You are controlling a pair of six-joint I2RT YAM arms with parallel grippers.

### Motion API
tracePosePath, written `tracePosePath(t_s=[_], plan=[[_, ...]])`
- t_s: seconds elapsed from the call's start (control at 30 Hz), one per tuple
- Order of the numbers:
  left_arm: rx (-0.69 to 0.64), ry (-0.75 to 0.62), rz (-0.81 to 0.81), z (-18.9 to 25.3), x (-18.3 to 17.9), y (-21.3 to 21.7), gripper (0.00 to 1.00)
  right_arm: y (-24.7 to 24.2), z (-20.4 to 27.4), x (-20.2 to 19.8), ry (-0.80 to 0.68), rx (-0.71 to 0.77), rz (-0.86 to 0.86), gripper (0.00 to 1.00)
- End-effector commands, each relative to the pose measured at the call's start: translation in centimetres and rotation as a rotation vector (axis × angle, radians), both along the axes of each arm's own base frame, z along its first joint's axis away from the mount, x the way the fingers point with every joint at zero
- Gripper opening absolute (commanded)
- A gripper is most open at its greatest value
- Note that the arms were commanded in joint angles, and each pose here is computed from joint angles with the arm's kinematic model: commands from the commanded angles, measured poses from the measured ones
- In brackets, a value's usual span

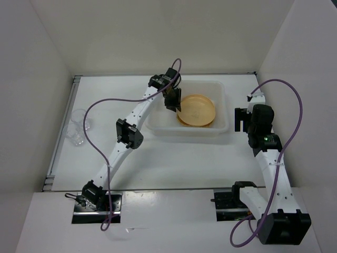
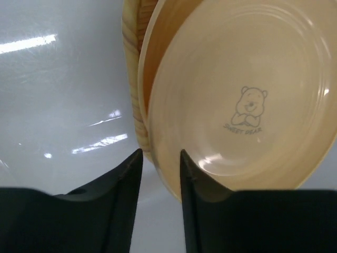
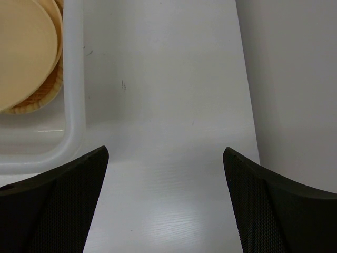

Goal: Place the mixed dishes into the plastic bin

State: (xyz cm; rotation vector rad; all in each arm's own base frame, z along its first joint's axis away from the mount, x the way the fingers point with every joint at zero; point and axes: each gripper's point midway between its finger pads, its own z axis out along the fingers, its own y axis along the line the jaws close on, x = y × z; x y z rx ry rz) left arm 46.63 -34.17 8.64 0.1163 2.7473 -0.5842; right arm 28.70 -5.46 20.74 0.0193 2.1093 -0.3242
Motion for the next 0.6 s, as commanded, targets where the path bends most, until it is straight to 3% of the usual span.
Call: tracePosePath(t_s=[0.0, 0.03, 0.13, 0.23, 0.27, 0.33, 0.43, 0.53, 0.57], plan=[[-0.006, -0.052, 0.011, 1.5, 0.6, 0.1, 0.44, -0.3, 1.0, 0.6, -0.057, 0.002, -0.007, 0.94], [0.006, -0.059, 0.019, 1.4, 0.8, 0.3, 0.55, -0.3, 1.0, 0.6, -0.057, 0.002, -0.007, 0.94], [0.004, -0.138, 0.045, 4.6, 1.5, 0.8, 0.74, -0.2, 1.0, 0.6, -0.055, -0.002, 0.005, 0.94], [-0.018, -0.266, 0.096, 10.9, 1.9, 1.9, 0.79, -0.2, 0.6, 0.5, -0.046, -0.001, 0.005, 0.94], [-0.04, -0.343, 0.12, 15.2, 1.6, 2.7, 0.81, -0.2, 0.6, 0.5, -0.046, -0.001, 0.005, 0.94], [0.011, -0.487, 0.232, 21.4, 1.1, 6.3, 0.85, 0.0, 0.6, 0.6, -0.046, 0.004, 0.013, 0.94], [0.092, -0.591, 0.431, 27.2, 0.8, 14.2, 0.9, 0.0, 0.6, 0.6, -0.046, 0.004, 0.013, 0.94], [0.183, -0.541, 0.586, 27.1, 1.1, 22.2, 0.92, 0.1, 0.3, 0.7, -0.037, 0.01, 0.022, 0.94], [0.23, -0.46, 0.597, 24.5, 1.1, 23.8, 0.93, 0.1, 0.3, 0.7, -0.037, 0.01, 0.022, 0.94]])
